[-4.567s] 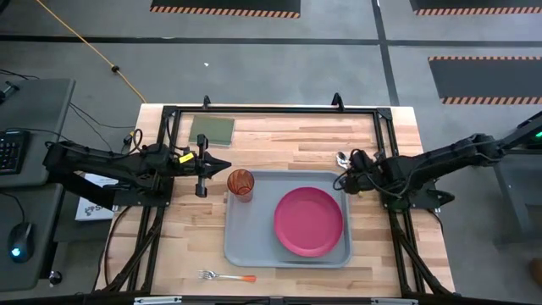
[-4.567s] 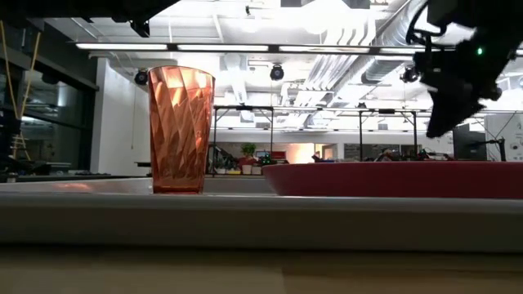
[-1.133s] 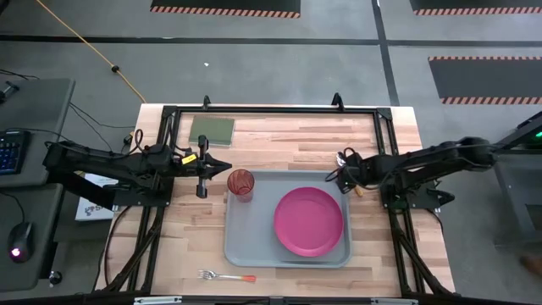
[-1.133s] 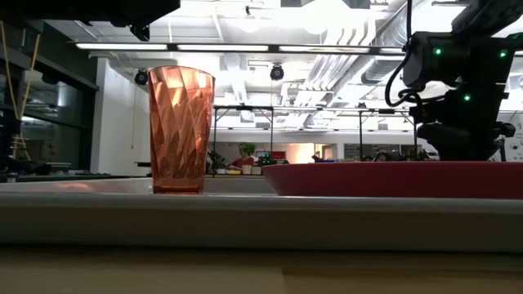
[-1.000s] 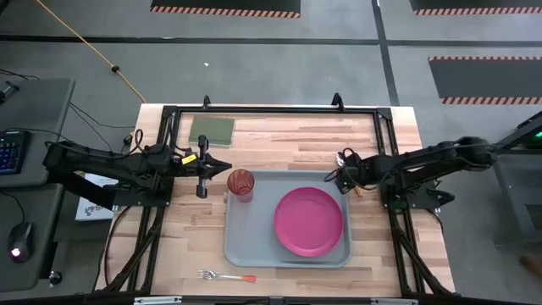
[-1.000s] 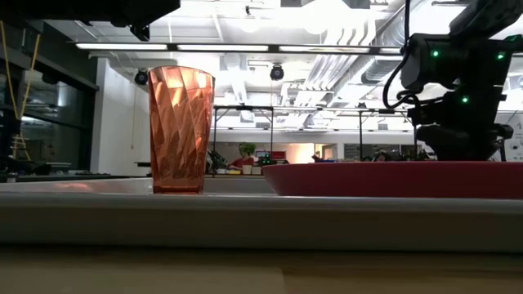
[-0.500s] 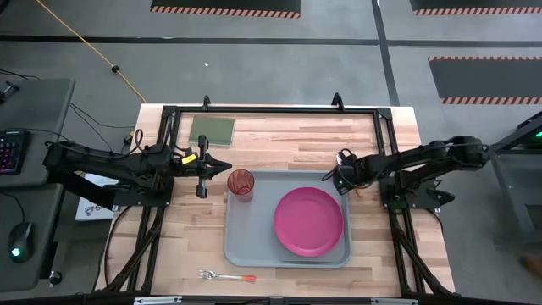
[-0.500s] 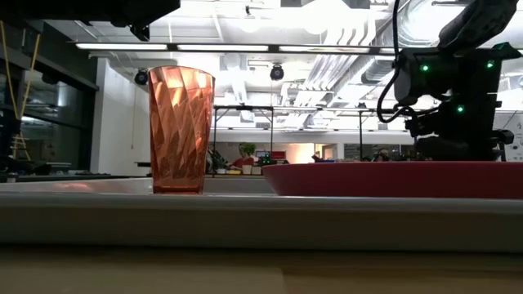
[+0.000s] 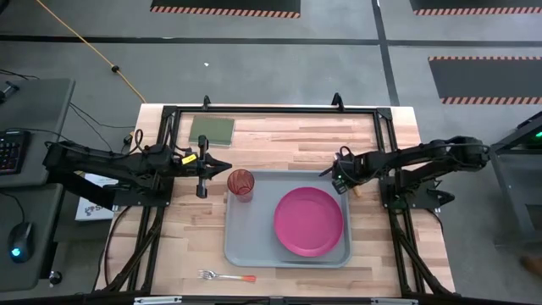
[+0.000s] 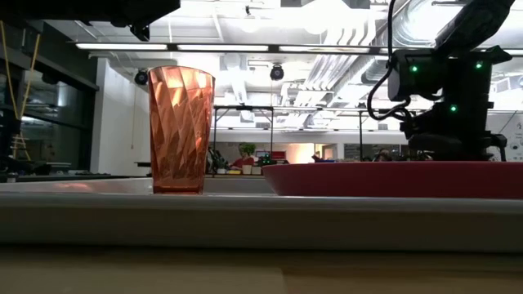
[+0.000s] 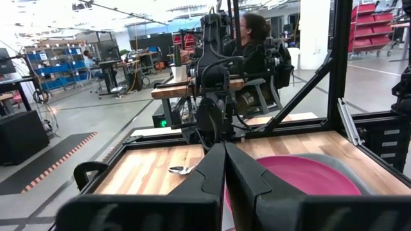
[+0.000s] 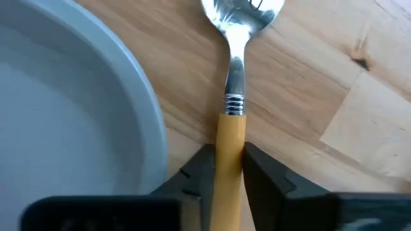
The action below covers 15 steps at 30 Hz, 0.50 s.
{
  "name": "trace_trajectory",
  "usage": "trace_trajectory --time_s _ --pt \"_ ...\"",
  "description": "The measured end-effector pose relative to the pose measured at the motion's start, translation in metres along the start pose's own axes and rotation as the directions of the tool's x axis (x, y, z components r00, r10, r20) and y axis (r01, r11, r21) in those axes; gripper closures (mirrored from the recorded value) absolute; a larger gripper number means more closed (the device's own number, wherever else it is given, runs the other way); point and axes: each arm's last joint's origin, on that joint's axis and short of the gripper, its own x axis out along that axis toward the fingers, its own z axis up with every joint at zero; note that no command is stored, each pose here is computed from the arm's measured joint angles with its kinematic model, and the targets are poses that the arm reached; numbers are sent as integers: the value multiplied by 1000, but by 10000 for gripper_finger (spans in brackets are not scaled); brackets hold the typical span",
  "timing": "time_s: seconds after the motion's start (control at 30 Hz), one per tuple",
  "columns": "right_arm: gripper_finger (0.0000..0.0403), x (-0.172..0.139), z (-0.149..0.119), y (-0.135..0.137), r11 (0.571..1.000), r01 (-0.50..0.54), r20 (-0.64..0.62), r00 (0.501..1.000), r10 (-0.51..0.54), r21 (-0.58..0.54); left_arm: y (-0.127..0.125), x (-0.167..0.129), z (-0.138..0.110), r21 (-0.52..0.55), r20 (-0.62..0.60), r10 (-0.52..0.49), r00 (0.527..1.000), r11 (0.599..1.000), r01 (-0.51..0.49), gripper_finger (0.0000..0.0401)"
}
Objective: Pick and place plate/cup/fork/spoon on tray
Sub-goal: Put the orange spoon to the left side of the pink plate on the gray tray
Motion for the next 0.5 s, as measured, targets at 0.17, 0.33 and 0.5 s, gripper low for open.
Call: trace_trajectory --time_s 0.17,0.33,0.5 --pt "374 1 0 -1 1000 24 20 1000 -24 -6 0 0 0 0 0 0 1000 1000 0 398" --pt "366 -2 0 -3 1000 19 36 999 -19 -20 0 0 0 0 0 0 1000 1000 0 398" --pt "368 -13 -2 -12 1000 22 87 996 -22 -6 0 0 0 0 -1 1 1000 1000 -1 398"
